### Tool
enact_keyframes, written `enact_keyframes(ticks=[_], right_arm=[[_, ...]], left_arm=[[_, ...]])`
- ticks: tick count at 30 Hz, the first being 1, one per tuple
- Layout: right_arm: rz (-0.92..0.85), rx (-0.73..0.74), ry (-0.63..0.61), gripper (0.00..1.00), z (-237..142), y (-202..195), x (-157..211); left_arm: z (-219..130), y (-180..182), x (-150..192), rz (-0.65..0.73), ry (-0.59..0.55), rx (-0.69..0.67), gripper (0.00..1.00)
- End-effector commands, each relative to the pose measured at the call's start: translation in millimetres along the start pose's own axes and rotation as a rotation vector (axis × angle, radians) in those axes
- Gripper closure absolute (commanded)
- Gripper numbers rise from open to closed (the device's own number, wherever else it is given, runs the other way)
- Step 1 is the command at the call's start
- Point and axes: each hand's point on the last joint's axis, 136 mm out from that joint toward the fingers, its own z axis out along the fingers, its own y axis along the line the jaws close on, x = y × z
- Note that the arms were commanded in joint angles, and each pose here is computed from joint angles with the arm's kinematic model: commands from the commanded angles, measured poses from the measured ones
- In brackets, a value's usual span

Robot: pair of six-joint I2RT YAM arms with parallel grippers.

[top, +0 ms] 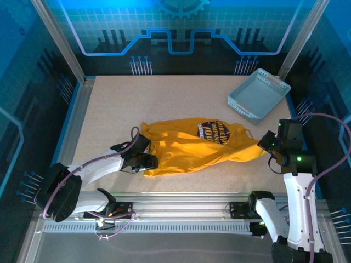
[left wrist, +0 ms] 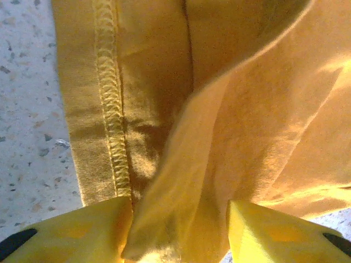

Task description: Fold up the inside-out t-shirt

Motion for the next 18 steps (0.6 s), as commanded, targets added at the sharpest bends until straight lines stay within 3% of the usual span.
enact_keyframes(ticks=[1,4,6,10,18], right_arm=[[-0.001,-0.018,-0.042,1.0,-10,5,-14],[-0.006,-0.021,-0.057,1.0,-15,7,-20],[-0.013,-0.034,-0.077,1.0,-20,10,-27],[-0.041,-0.062,-0.182,1.0,-50,21,-59],[-0.093,-0.213,-0.526,1.0,-181,65,-155]], left_arm=[[-1,-5,2,0.009,0.011,0.036,0.61],[-8,-7,0,0.012,-0.008,0.043,0.89],[-21,-11,-7,0.017,-0.048,0.047,1.0],[-85,-25,-36,0.042,-0.231,0.062,1.0],[-306,-72,-104,0.121,-0.71,0.196,1.0]])
